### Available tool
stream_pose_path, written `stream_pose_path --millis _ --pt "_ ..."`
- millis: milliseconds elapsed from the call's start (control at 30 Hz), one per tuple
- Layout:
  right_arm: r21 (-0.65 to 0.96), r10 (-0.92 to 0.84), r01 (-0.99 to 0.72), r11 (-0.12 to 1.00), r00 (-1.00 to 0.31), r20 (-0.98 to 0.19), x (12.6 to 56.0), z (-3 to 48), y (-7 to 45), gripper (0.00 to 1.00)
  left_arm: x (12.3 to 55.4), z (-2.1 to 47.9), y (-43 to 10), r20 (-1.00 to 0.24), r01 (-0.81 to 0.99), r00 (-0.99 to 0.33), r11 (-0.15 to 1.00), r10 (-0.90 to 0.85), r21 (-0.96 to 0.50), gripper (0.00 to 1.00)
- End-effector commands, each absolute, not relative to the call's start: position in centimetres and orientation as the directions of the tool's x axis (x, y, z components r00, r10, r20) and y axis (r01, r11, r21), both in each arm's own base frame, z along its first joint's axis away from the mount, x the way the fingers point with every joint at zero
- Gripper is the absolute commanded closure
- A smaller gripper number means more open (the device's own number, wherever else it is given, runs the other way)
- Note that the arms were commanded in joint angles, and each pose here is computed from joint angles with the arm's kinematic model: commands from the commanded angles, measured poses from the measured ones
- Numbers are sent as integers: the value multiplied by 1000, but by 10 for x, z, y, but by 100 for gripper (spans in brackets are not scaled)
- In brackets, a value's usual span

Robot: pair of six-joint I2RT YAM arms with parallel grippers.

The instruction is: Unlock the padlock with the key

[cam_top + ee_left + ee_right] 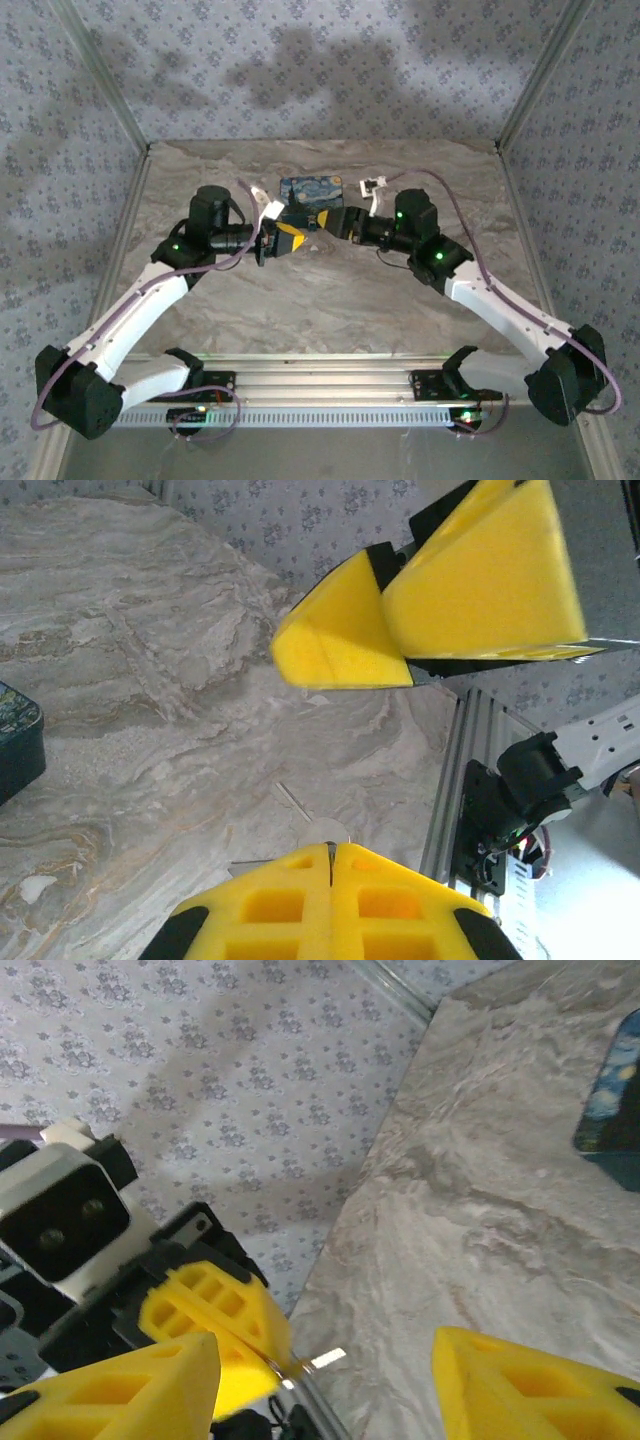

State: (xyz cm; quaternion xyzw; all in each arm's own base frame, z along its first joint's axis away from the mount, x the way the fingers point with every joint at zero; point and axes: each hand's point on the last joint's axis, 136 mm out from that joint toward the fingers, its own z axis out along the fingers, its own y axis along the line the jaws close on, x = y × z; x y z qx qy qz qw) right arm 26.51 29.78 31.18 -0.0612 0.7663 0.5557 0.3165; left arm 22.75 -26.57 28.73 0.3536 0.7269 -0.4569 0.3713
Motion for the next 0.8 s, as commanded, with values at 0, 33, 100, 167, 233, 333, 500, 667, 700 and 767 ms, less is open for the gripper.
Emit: stream_pose_path --millis 0,33,100,167,233,333,500,667,700,767 --pt "860 285 -341 380 -841 -459 270 309 305 41 225 305 -265 -908 890 -383 331 171 -313 100" --pt "867 288 -324 378 -849 -443 271 308 307 42 224 306 -265 -911 892 -374 335 173 -303 100" --pt "883 299 -280 377 -866 -402 274 302 310 42 225 308 -264 -919 895 -355 348 172 -280 100" --pt "896 302 -245 371 -880 -365 274 297 313 43 224 309 -263 -928 899 -330 357 171 -253 100" --pt "905 298 -227 360 -892 -341 273 296 317 44 224 310 -262 -935 901 -313 365 167 -236 100" --pt "914 285 -220 340 -902 -323 271 297 325 45 224 311 -262 -944 905 -289 366 160 -215 100" --pt "927 280 -212 310 -911 -302 270 301 331 51 225 306 -264 -942 907 -288 364 171 -211 100" --pt "931 269 -213 296 -917 -295 267 304 333 59 227 303 -264 -942 904 -285 376 179 -202 100" --pt "932 265 -212 293 -919 -292 267 305 334 61 228 302 -264 -941 903 -286 379 181 -202 100" --pt "934 257 -209 291 -923 -287 266 303 335 65 228 301 -263 -941 903 -284 380 186 -198 100"
